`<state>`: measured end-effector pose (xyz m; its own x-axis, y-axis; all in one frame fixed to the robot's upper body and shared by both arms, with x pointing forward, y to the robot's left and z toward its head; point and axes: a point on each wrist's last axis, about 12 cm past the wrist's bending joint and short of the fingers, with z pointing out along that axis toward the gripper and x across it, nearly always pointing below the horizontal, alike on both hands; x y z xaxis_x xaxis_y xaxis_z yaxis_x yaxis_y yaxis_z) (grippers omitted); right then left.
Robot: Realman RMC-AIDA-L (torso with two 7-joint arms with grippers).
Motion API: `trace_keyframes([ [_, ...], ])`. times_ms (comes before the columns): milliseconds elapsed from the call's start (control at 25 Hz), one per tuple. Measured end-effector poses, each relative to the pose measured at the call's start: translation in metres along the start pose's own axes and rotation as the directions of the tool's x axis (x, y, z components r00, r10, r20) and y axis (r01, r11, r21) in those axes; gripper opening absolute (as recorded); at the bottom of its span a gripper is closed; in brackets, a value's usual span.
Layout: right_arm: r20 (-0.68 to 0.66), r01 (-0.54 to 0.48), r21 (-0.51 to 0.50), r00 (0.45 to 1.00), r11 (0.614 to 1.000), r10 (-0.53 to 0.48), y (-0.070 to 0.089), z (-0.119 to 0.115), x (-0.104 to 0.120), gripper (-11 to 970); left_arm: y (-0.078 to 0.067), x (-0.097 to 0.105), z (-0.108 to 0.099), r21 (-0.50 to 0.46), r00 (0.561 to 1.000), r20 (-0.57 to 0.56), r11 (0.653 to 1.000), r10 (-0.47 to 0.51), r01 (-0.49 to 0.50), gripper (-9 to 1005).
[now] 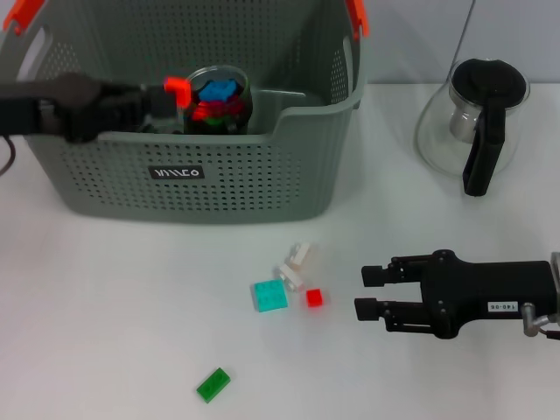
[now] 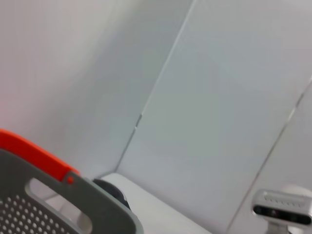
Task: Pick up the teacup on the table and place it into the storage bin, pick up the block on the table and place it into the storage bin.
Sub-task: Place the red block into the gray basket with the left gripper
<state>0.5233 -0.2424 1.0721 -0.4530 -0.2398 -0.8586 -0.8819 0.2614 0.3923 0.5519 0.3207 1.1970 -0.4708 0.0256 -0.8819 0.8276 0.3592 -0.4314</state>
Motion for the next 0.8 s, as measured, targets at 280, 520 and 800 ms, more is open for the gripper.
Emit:
trace_keyframes([
  [280,0.002,0.002,0.002,1.000,1.000,-0.002,0.000,0.000,0.000,578,-0.001,-0.010,-0.002,0.011,0.997,0.081,1.000,0.007,-0.008,106],
  [520,0.000,0.007,-0.002,1.000,1.000,-0.007,0.000,0.001,-0.001,578,0.010,-0.030,0.010,-0.046,0.993,0.115,0.999,-0.020,0.026,107],
  [800,0.000,0.005,0.000,1.000,1.000,-0.005,0.000,0.001,0.001,577,0.029,-0.047,0.037,-0.156,0.996,0.091,0.987,-0.018,0.032,107],
])
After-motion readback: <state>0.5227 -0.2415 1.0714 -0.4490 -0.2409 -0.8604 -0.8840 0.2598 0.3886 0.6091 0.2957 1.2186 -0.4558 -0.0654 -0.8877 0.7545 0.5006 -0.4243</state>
